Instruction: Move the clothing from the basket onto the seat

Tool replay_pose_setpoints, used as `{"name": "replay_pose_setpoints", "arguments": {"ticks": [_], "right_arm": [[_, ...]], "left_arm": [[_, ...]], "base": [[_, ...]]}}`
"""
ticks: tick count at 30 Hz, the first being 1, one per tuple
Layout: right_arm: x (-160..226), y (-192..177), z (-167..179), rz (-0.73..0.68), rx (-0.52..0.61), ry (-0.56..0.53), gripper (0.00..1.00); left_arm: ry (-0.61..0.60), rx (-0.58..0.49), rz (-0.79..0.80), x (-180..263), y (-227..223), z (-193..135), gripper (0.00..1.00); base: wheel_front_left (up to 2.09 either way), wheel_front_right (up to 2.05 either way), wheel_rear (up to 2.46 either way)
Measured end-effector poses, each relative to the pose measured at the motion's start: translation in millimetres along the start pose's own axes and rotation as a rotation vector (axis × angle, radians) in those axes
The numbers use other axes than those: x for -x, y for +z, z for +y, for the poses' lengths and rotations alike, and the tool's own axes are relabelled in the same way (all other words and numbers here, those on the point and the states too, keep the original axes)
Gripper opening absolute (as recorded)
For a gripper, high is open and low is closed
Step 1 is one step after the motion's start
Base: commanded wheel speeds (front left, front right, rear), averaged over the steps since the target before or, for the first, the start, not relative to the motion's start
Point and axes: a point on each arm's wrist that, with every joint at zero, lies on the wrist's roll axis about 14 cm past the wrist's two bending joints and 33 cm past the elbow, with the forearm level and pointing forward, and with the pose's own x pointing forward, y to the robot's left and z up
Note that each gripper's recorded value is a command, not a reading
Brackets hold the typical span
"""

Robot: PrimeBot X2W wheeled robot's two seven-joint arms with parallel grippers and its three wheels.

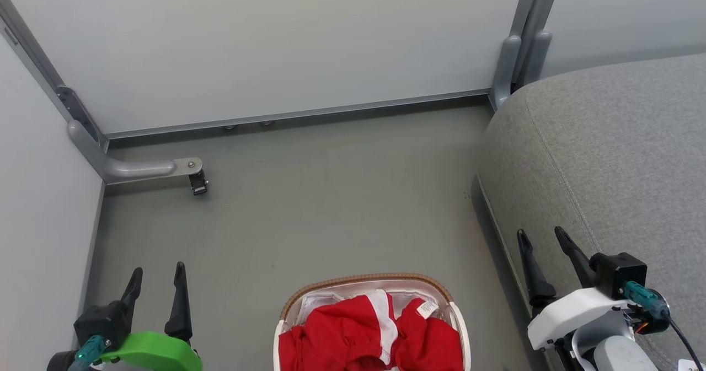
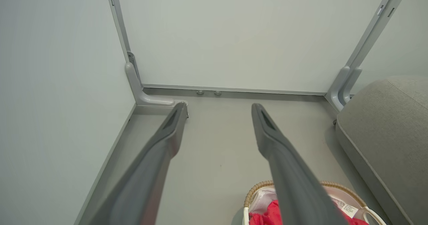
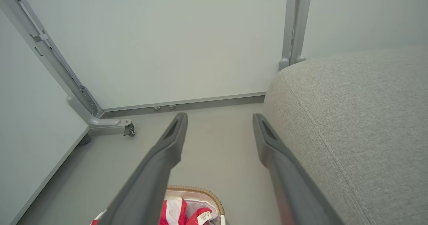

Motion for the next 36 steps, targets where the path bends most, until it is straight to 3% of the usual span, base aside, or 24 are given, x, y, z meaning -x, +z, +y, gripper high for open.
{"name": "replay_pose_setpoints", "arguments": {"ticks": [24,36], "right_arm": [[2,-8,3,0.006,0.162,0.027,1.00],[-36,-7,6,-0.015,0.204,0.050,1.00]], "left_arm": [[-0.062,-0.113,0.051,4,-23,-14,1.00],[-0.234,-0.114,0.177,-29,-65,-61,1.00]], "base": [[0.00,0.00,0.00],[0.00,0.00,0.00]]}}
